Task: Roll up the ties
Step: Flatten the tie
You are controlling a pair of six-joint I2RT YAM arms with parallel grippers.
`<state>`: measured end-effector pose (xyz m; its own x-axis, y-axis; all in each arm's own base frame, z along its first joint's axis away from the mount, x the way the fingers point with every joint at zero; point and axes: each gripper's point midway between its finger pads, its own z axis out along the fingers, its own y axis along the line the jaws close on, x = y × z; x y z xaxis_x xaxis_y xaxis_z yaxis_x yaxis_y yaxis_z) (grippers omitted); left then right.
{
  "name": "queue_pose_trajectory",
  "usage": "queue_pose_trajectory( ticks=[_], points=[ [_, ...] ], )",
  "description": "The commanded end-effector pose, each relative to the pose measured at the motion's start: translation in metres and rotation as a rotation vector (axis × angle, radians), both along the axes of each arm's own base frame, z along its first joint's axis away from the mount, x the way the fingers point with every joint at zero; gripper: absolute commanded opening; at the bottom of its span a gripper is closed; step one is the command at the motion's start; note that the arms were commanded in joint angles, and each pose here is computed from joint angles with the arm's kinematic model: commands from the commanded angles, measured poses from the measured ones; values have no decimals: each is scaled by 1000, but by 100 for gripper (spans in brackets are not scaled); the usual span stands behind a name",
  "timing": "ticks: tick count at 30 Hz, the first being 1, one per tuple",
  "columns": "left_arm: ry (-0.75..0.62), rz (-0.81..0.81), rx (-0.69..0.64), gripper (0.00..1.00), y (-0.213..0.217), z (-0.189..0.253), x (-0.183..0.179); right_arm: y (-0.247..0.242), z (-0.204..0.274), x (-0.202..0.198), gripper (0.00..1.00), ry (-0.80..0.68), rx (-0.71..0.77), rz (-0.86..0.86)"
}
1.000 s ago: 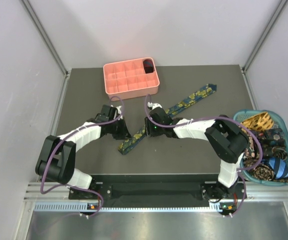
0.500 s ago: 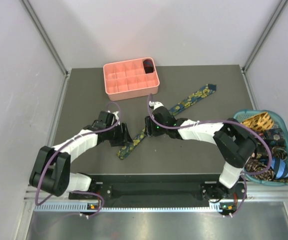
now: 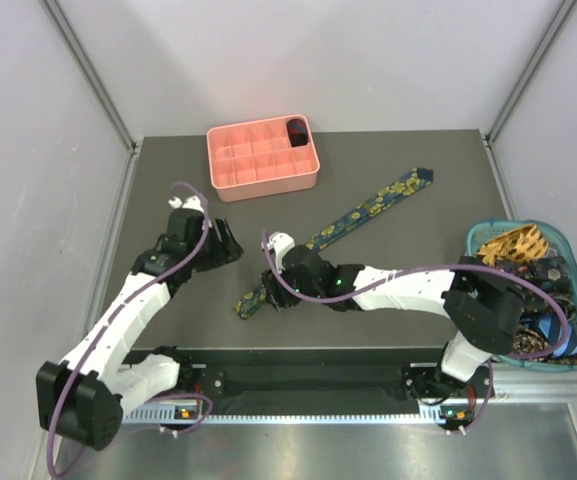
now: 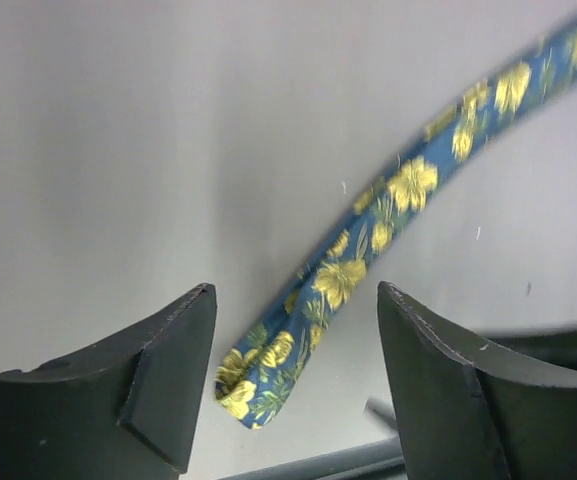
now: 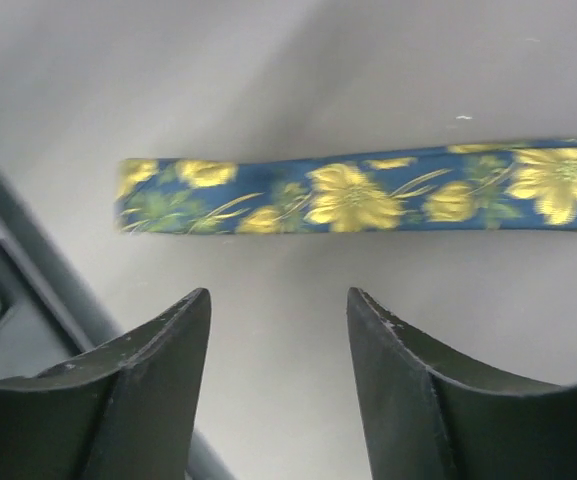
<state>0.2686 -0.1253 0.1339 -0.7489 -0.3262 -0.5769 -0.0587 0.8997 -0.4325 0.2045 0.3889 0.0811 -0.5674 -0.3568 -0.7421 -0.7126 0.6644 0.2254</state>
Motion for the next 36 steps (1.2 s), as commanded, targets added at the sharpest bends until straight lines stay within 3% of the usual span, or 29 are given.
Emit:
queue_pose_trajectory(
  ticks=[1, 7, 15, 30, 32, 36],
  points=[
    [-126, 163, 72, 71, 35, 53, 17, 21, 37, -11, 59, -93, 125, 56],
    [-129, 256, 144, 71, 59, 100, 27, 50, 40, -30, 64, -143, 117, 122],
    [-208, 306, 129, 70, 67, 143, 30, 89, 31, -38, 67, -168, 44, 157],
    [-218, 300, 208, 70, 79, 151, 25, 106, -31, -51, 65, -61, -120, 111],
    [-221, 292, 204, 70, 79, 151, 24, 108, -39, -55, 62, -38, -115, 116],
    [-206, 258, 191, 71, 72, 143, 23, 107, -39, -56, 35, -32, -107, 102]
  ],
)
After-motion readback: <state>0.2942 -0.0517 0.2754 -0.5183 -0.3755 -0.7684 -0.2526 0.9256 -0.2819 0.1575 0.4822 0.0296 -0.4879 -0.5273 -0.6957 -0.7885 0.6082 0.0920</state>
